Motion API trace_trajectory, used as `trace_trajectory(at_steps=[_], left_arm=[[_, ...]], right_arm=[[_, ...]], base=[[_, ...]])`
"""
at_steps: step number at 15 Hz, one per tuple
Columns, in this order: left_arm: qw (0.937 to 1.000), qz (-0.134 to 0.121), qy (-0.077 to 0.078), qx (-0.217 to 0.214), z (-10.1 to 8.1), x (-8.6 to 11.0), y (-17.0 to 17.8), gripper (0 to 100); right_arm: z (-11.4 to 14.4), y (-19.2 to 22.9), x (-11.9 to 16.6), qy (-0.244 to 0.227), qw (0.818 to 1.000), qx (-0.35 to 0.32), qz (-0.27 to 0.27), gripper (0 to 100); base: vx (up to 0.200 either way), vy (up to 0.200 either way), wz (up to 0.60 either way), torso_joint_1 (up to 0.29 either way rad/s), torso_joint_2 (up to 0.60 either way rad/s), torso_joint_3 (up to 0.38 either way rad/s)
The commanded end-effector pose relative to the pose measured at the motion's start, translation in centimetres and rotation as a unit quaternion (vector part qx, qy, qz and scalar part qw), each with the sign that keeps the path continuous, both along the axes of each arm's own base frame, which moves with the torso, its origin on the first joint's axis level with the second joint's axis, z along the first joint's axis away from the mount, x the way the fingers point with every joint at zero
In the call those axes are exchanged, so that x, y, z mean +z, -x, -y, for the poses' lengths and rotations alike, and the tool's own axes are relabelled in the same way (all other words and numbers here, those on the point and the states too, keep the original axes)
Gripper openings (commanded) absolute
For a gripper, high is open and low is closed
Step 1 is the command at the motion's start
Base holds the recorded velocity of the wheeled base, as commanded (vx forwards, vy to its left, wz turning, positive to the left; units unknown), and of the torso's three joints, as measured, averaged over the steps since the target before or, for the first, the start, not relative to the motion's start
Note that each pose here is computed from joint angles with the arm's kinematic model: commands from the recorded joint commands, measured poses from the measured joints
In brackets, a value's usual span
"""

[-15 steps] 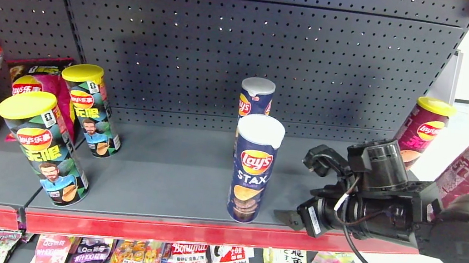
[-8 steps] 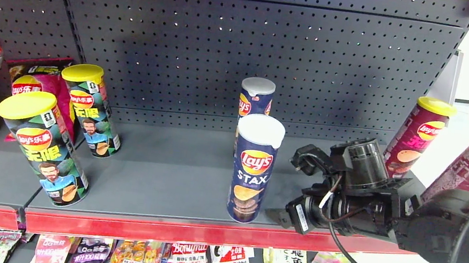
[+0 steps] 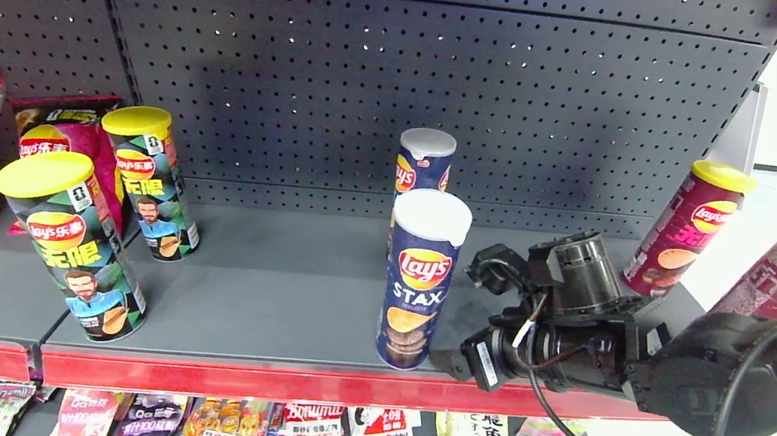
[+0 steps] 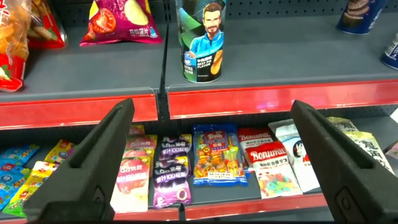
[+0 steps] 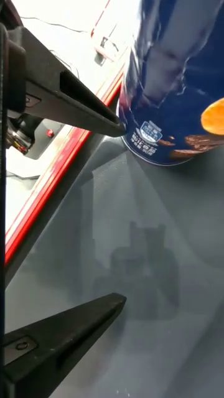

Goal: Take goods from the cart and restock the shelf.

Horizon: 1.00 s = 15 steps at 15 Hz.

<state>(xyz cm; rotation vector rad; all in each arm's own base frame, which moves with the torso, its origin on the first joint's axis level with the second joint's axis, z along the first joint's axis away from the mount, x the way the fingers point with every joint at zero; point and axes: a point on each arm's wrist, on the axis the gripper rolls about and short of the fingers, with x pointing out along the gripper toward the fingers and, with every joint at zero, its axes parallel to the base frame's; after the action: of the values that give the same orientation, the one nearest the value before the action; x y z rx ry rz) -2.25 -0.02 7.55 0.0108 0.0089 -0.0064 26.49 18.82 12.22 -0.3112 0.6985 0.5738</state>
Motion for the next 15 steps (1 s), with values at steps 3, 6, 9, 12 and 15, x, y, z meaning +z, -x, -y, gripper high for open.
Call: trace_trajectory(at_steps=[3,6,9,12,15], left_arm=[[1.0,0.0,0.0,0.0,0.0,-0.01,0.0,100],[1.0,0.0,0.0,0.0,0.0,-0.01,0.0,100],[1.0,0.001,0.0,0.0,0.0,0.03,0.01,100],[1.0,0.0,0.0,0.0,0.0,0.03,0.0,100],[1.0,0.001,0.0,0.0,0.0,0.03,0.01,100]], right_arm=[[-0.05,-0.04,-0.13,0.001,1.0,0.001,-0.001,100],[-0.06,-0.06,-0.18,0.004,1.0,0.003,-0.001,100],[-0.1,-0.34,-0.27,0.007,1.0,-0.002,0.001,100],[-0.33,-0.77,-0.28,0.008,1.0,-0.006,0.005,100],[-0.27,-0.82,-0.34,0.011,1.0,-0.011,0.006,100]], base=[[0.0,0.0,0.0,0.0,0.0,0.0],[0.0,0.0,0.0,0.0,0.0,0.0],[0.0,0.0,0.0,0.0,0.0,0.0],[0.0,0.0,0.0,0.0,0.0,0.0],[0.0,0.0,0.0,0.0,0.0,0.0]])
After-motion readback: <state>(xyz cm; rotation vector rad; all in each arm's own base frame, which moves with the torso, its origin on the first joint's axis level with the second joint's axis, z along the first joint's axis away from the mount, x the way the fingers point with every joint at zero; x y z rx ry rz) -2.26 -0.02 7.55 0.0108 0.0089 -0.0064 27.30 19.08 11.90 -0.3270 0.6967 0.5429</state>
